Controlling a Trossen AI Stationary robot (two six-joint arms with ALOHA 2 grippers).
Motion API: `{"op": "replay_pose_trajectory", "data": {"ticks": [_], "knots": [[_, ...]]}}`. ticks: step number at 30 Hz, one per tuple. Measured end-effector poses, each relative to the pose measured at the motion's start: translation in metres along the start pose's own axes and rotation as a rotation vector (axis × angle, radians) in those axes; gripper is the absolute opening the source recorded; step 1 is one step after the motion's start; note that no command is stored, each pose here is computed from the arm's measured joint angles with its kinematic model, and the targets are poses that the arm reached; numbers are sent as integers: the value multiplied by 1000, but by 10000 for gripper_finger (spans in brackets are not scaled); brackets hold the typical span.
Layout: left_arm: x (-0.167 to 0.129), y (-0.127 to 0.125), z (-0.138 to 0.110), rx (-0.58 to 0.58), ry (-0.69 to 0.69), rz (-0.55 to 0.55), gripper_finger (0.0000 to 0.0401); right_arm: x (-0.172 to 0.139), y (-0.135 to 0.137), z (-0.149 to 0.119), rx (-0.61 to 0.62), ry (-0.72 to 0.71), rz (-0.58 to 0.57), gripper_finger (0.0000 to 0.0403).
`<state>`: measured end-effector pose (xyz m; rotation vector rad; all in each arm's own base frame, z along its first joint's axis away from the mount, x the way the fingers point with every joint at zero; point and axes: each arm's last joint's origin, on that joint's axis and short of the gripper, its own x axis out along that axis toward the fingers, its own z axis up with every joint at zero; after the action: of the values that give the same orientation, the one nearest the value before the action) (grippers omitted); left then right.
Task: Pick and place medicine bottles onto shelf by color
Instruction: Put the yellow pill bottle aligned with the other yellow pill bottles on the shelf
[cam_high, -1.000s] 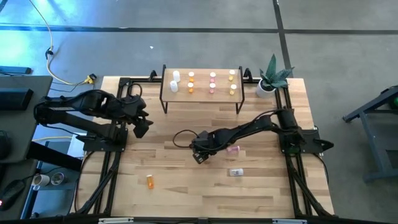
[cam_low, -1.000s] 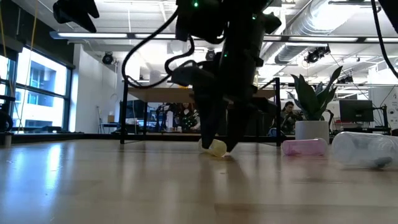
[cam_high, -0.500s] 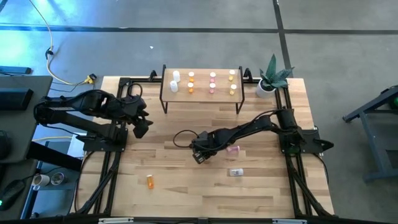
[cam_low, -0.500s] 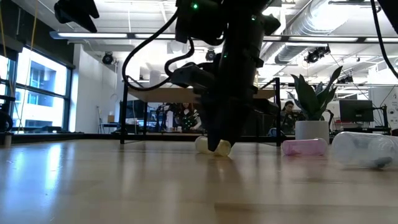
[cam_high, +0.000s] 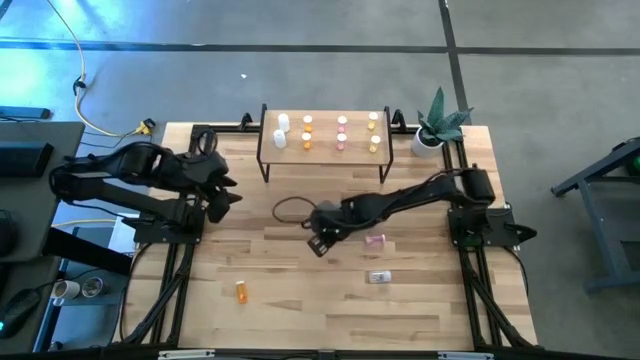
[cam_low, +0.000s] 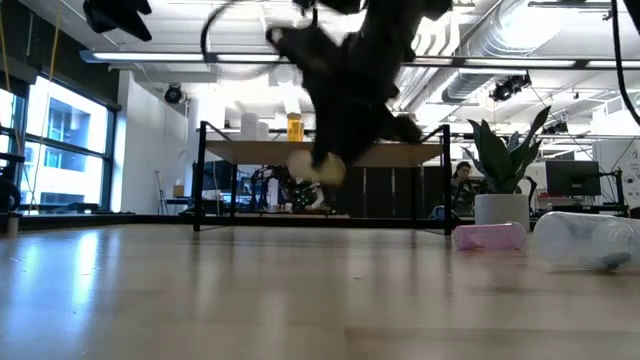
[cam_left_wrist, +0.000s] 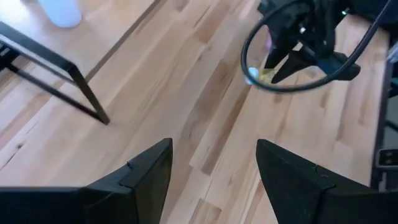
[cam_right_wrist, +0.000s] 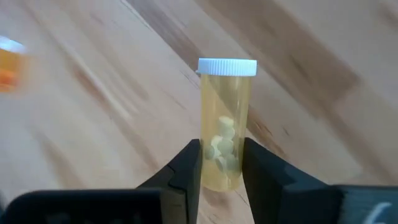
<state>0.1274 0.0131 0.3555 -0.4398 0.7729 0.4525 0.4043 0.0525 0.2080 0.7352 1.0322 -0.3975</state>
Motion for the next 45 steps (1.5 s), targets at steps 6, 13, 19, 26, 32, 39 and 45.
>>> {"op": "replay_pose_trajectory", "data": {"ticks": [6, 13, 19, 26, 32, 39, 45], "knots": [[-8, -2, 5, 18, -84, -95, 223, -41, 14, 16, -93, -180, 165, 86], [-12, -9, 15, 64, -199, -194, 223, -84, 26, 27, -214, -365, 319, 87], [-13, -16, 28, 99, -316, -242, 223, -112, 29, 36, -309, -528, 363, 87], [-10, -26, 44, 104, -438, -283, 223, -141, 32, 49, -417, -739, 435, 87], [-3, -35, 56, 114, -511, -307, 223, -158, 36, 61, -510, -926, 510, 87], [4, -45, 71, 111, -612, -344, 223, -165, 32, 68, -535, -965, 552, 87], [16, -53, 81, 102, -652, -358, 223, -166, 32, 69, -565, -974, 561, 87]]}}
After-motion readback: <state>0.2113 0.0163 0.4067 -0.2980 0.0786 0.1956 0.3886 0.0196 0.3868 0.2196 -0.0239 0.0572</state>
